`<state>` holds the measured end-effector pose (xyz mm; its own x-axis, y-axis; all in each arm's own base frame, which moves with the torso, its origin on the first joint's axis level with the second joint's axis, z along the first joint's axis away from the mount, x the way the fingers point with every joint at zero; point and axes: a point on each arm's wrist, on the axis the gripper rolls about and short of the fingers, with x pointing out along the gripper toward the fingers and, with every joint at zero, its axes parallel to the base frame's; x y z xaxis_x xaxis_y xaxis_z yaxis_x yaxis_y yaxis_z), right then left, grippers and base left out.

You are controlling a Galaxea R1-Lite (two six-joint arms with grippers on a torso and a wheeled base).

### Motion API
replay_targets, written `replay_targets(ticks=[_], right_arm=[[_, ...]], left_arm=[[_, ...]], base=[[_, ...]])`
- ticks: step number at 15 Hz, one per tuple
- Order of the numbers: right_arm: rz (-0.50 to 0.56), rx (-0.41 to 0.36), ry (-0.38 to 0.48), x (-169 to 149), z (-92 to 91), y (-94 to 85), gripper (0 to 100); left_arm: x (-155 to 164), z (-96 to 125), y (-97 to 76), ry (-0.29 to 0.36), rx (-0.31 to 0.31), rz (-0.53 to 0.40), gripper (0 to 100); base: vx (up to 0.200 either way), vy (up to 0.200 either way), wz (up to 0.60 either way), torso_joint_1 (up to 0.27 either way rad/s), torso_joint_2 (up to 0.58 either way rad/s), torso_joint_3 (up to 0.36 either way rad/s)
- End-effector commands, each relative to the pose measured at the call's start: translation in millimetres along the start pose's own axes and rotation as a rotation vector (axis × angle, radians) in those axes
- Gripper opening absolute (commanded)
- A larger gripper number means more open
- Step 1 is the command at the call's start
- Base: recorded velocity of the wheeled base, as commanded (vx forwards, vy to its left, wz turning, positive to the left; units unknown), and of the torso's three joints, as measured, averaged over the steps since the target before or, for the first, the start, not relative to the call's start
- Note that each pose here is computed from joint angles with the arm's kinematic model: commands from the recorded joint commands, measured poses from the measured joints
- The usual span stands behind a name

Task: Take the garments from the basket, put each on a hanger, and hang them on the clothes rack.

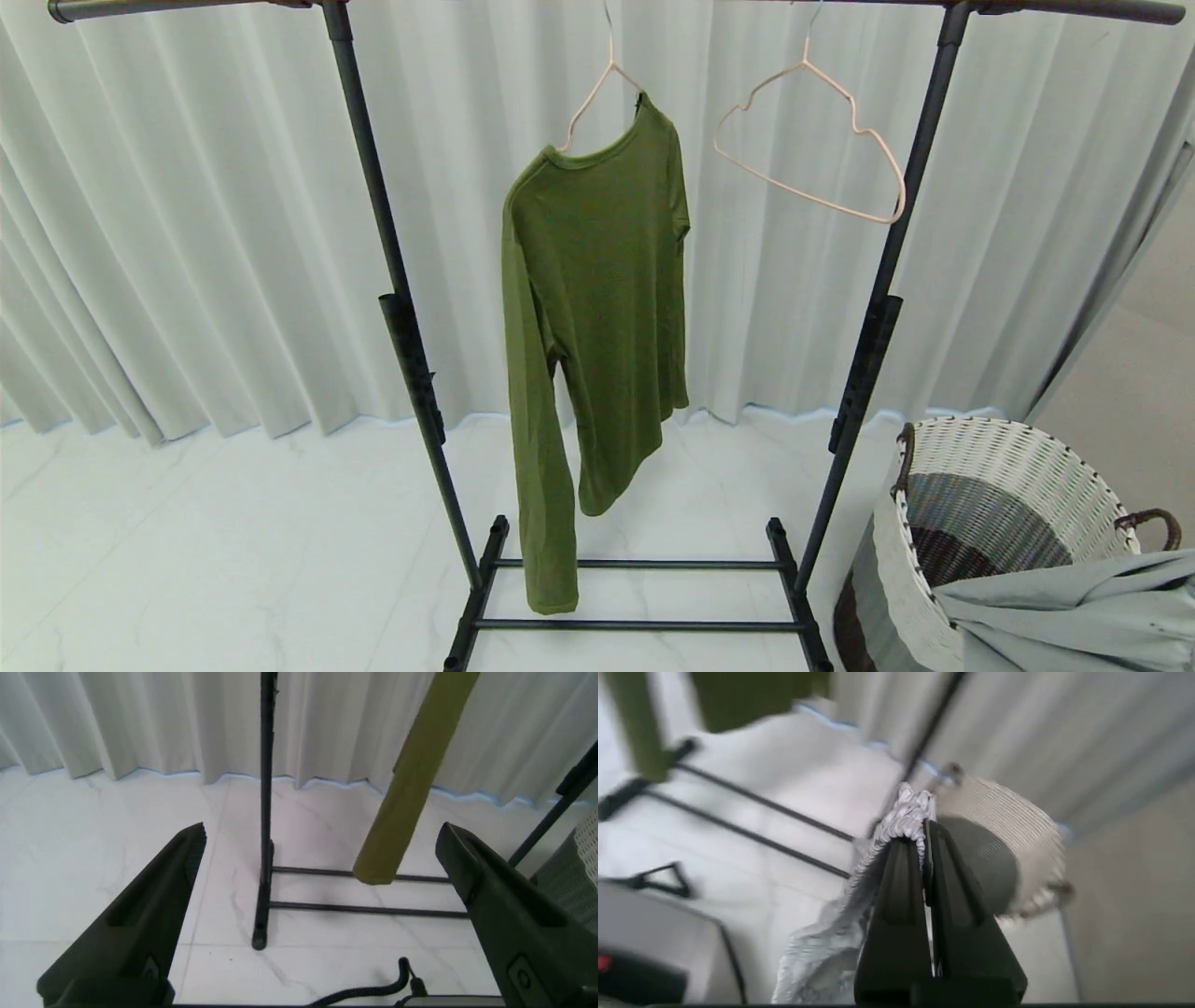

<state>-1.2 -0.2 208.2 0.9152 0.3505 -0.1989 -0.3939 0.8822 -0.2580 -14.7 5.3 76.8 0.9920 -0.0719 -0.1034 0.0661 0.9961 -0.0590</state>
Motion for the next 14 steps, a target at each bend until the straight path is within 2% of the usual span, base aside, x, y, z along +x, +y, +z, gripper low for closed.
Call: replay_targets(ticks=[1, 4, 5, 6, 8, 9, 12, 14], right_arm=[[0.077, -0.011, -0.011, 11, 5.6, -0.5, 0], [0.146, -0.024, -0.080, 38, 27.3, -1.6, 0], [0.168, -0.028, -0.108, 49, 35.9, -0.7, 0], [0.185, -0.031, -0.133, 56, 42.0, 0.3, 0], [0.241, -0.021, -0.186, 73, 58.6, 5.3, 0], [0.273, -0.020, -0.206, 79, 65.5, 8.5, 0], [0.304, -0.006, -0.263, 93, 91.4, 12.2, 0], [0.313, -0.003, -0.287, 97, 104.3, 12.8, 0]], left_arm=[[0, 0, 0.0, -0.001, 0.002, -0.001, 100], [0, 0, 0.0, -0.006, 0.002, -0.004, 100], [0, 2, -0.2, -0.019, 0.003, -0.010, 100], [-2, 13, -0.8, -0.064, -0.004, -0.031, 100], [-4, 65, -3.0, -0.117, -0.026, -0.168, 100], [0, 90, -5.9, -0.114, -0.015, -0.212, 100], [31, 159, -24.7, -0.107, 0.079, -0.305, 100], [58, 187, -46.4, -0.088, 0.106, -0.411, 100]], base=[[0.000, 0.000, 0.00, 0.000, 0.00, 0.000], [0.000, 0.000, 0.00, 0.000, 0.00, 0.000], [0.000, 0.000, 0.00, 0.000, 0.00, 0.000], [0.000, 0.000, 0.00, 0.000, 0.00, 0.000], [0.000, 0.000, 0.00, 0.000, 0.00, 0.000], [0.000, 0.000, 0.00, 0.000, 0.00, 0.000], [0.000, 0.000, 0.00, 0.000, 0.00, 0.000], [0.000, 0.000, 0.00, 0.000, 0.00, 0.000]])
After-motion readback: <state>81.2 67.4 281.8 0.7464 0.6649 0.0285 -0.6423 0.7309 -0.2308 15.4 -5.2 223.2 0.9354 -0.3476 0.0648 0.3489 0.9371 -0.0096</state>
